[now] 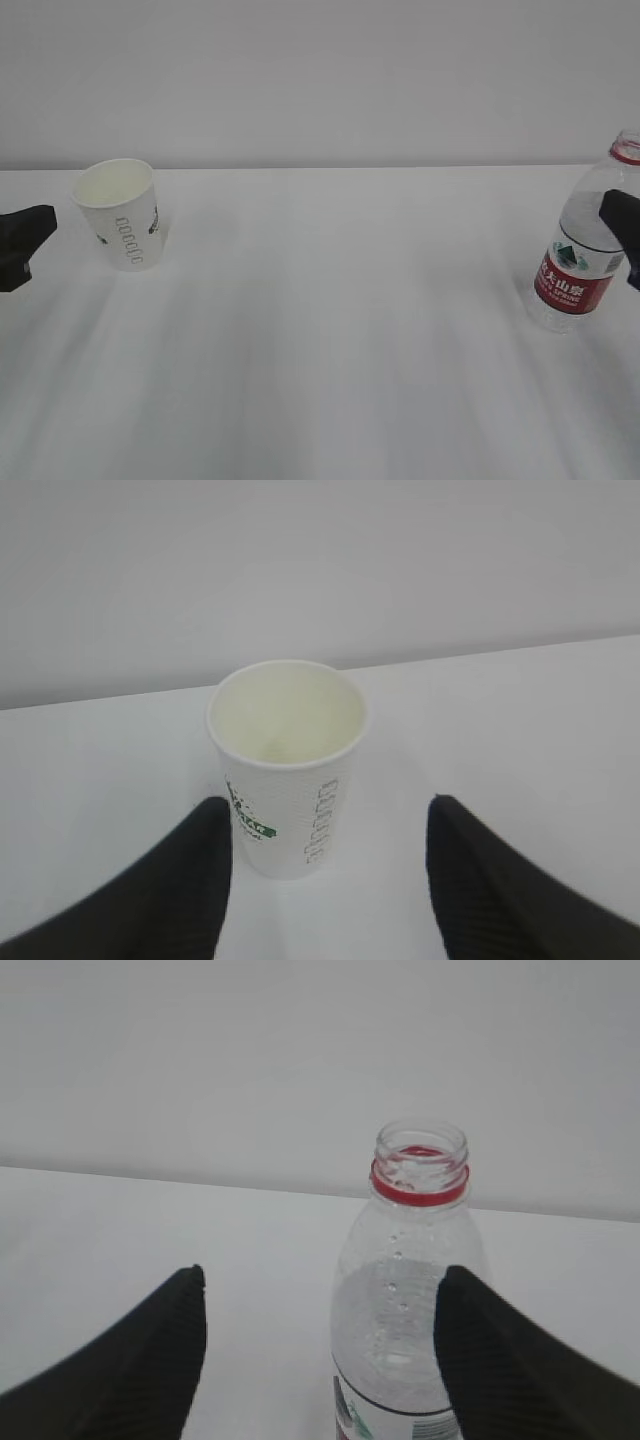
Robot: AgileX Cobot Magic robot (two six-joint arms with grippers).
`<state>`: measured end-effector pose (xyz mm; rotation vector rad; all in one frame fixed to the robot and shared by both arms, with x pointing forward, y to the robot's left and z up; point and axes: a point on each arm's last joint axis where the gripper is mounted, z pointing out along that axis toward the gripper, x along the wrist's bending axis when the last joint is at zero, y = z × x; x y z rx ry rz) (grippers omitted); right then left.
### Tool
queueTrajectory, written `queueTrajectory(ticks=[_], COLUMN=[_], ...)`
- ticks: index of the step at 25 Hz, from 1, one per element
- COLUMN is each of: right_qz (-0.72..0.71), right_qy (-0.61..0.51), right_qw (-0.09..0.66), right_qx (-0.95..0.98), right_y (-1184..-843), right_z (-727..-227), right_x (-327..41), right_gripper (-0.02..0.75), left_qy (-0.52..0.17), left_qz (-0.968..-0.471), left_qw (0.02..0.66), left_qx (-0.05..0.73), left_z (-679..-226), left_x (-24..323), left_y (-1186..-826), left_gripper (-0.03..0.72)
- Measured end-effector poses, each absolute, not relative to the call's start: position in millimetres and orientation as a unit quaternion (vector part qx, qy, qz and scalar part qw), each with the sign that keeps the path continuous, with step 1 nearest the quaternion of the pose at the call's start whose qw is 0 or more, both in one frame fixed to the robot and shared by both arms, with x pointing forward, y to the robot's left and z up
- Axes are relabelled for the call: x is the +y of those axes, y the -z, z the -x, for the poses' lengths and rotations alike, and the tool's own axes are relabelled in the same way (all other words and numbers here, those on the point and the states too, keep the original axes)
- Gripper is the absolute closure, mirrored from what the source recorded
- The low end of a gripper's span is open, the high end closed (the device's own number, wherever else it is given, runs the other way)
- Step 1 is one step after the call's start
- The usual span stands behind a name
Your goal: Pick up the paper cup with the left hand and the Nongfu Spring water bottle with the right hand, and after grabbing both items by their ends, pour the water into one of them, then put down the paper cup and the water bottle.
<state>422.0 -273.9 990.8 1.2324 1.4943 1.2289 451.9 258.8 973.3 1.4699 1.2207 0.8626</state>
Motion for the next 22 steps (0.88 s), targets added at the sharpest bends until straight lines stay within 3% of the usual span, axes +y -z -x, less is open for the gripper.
queueTrajectory(ticks=[8, 22], right_qz=[-0.494, -0.505], right_qy=[-0.488, -0.477], right_qw=[0.4, 0.384], right_qx=[0.598, 0.608], right_y=[-977.5, -959.6], right_z=[-430.5, -420.4], right_x=[-272.1, -272.6], right_gripper=[0.202, 0.202], left_qy=[-0.355, -0.331], left_qz=[-0.61, -0.617], left_qw=[0.502, 0.504], left_qx=[0.5, 0.506], left_z=[-454.0, -465.0], left_x=[257.5, 252.9], left_y=[-971.2, -934.2], left_gripper=[0.237, 0.237])
